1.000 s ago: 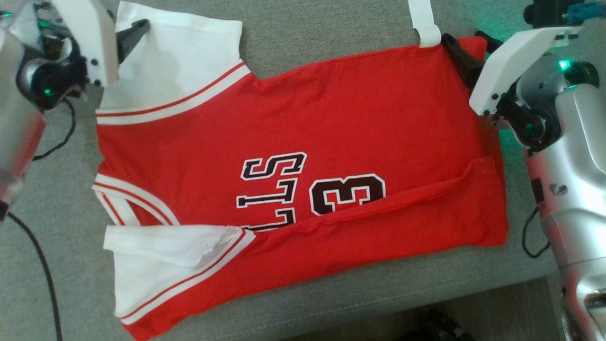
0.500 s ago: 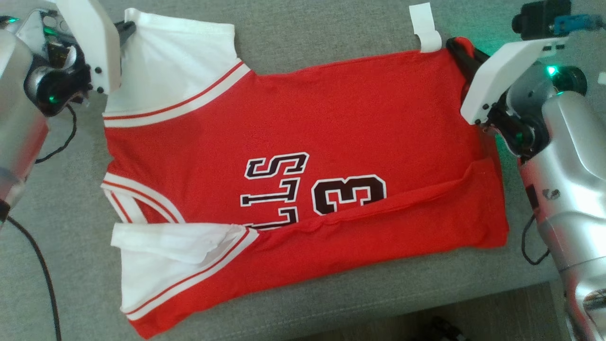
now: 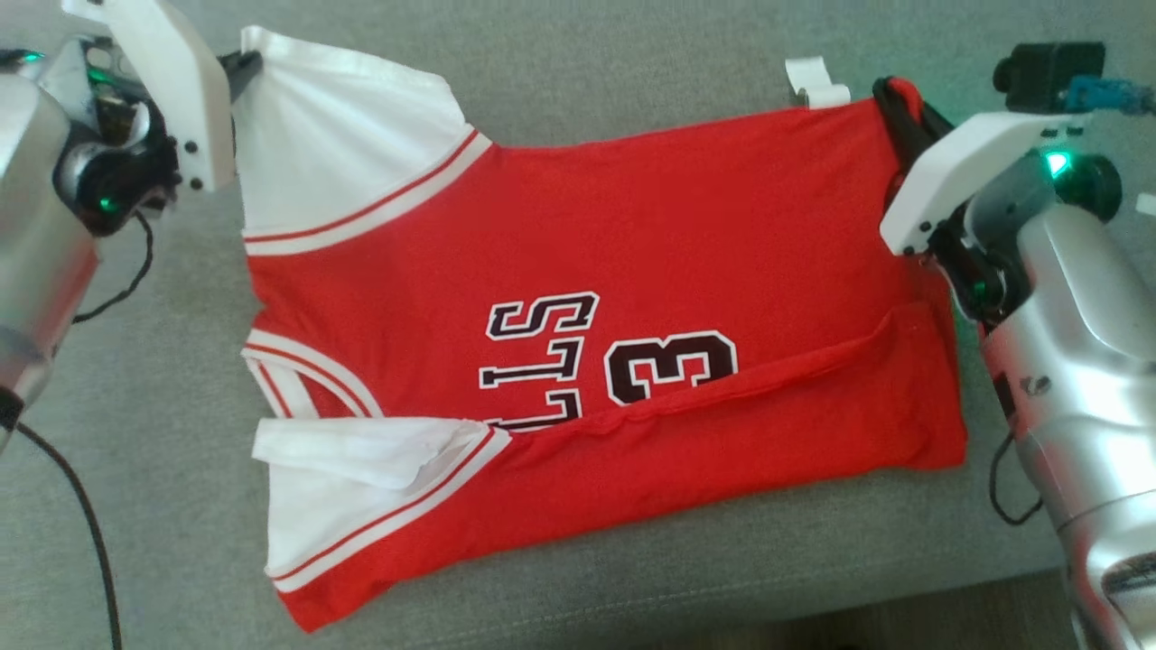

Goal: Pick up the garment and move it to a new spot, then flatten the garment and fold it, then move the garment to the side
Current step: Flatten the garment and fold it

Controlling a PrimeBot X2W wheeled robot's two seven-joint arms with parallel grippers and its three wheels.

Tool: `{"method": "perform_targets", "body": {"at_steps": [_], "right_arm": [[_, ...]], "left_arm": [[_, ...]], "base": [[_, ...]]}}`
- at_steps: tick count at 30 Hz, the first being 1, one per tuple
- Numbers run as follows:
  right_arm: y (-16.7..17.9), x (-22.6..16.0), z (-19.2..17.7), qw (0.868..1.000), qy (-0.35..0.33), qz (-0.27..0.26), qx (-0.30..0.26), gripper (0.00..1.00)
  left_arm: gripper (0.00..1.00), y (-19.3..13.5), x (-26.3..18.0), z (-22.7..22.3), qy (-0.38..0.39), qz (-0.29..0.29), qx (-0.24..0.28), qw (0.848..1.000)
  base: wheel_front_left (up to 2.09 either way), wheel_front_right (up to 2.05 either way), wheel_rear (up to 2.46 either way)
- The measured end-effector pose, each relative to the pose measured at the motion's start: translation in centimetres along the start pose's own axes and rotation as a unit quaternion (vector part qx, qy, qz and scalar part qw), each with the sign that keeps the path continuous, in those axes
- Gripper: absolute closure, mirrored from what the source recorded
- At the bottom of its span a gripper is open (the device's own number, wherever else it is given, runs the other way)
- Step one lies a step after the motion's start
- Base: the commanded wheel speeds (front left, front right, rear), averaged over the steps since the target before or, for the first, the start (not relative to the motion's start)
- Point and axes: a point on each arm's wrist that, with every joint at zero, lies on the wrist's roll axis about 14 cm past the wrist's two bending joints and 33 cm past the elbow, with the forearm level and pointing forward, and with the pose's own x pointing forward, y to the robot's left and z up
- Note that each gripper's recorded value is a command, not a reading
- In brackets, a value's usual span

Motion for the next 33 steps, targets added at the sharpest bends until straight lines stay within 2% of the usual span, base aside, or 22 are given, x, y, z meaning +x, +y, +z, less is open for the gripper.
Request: {"method": "perform_targets", "body": {"at_steps": [7, 13, 20, 28, 33], "right_arm": [[0.0, -2.0, -0.3, 1.0, -0.01, 0.001, -0.001, 1.0], [0.1, -3.2, -0.5, 1.0, -0.008, 0.005, -0.014, 1.0], [0.5, -4.4, 0.2, 0.999, -0.012, 0.014, -0.046, 1.0], [-0.6, -6.5, -3.2, 0.994, 0.071, 0.013, -0.077, 1.0], [-1.4, -7.2, -4.4, 0.989, 0.118, 0.012, -0.094, 1.0]], "left_arm": [[1.0, -1.4, -3.4, 0.6, -0.017, -0.016, 0.017, 1.0], [1.0, -1.5, -6.5, -1.7, 0.018, -0.024, 0.027, 0.999], [1.0, -3.7, -10.1, -5.5, 0.085, -0.061, 0.032, 0.994], [1.0, -6.1, -13.4, -8.7, 0.14, -0.102, 0.028, 0.984], [1.0, -7.6, -13.8, -10.3, 0.168, -0.124, 0.032, 0.977]], "base": [[0.0, 0.0, 0.0], [0.0, 0.0, 0.0], [0.0, 0.0, 0.0], [0.0, 0.0, 0.0], [0.0, 0.0, 0.0]]}}
